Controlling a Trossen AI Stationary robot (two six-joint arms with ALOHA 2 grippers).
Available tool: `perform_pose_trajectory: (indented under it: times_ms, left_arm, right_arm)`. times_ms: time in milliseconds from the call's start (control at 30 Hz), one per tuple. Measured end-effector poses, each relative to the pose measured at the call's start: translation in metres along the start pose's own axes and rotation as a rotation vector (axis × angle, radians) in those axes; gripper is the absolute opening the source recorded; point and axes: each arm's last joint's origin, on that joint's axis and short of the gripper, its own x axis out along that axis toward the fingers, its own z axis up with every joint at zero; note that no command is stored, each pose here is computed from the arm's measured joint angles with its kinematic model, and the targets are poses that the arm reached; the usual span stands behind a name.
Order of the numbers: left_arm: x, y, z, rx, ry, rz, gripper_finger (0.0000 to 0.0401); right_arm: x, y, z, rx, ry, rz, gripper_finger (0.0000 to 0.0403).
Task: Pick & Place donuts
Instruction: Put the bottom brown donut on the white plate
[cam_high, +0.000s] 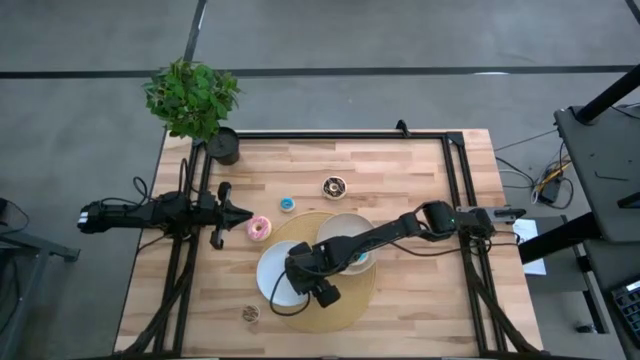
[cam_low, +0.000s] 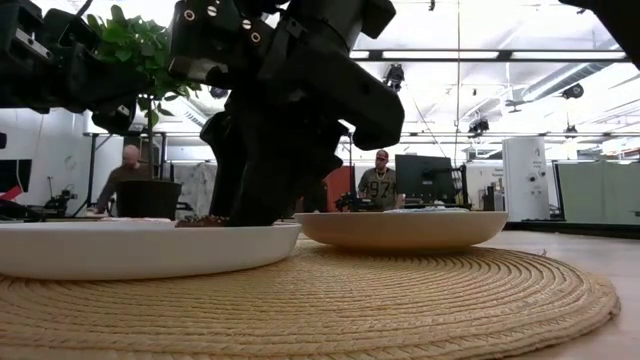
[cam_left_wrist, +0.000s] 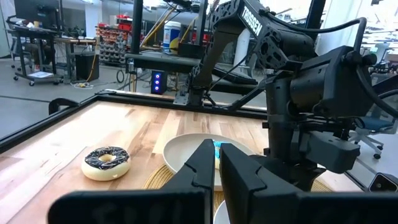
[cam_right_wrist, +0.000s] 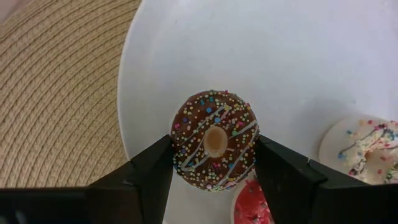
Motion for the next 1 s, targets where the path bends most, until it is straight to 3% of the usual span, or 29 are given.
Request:
perform_pose_trajectory:
  times_ms: [533, 1000]
  left_arm:
    - [0.0, 0.0, 0.0, 0.0, 0.0, 0.0, 0.0]
    - [0.0, 0.0, 0.0001, 0.0, 0.0, 0.0, 0.0]
  right_arm:
    - [-0.0001, 0.0006, -0.0016, -0.002, 0.01, 0.03, 0.0205]
    - [-0.0018, 0.0, -0.0012, -0.008, 0.007, 0.028, 0.0271]
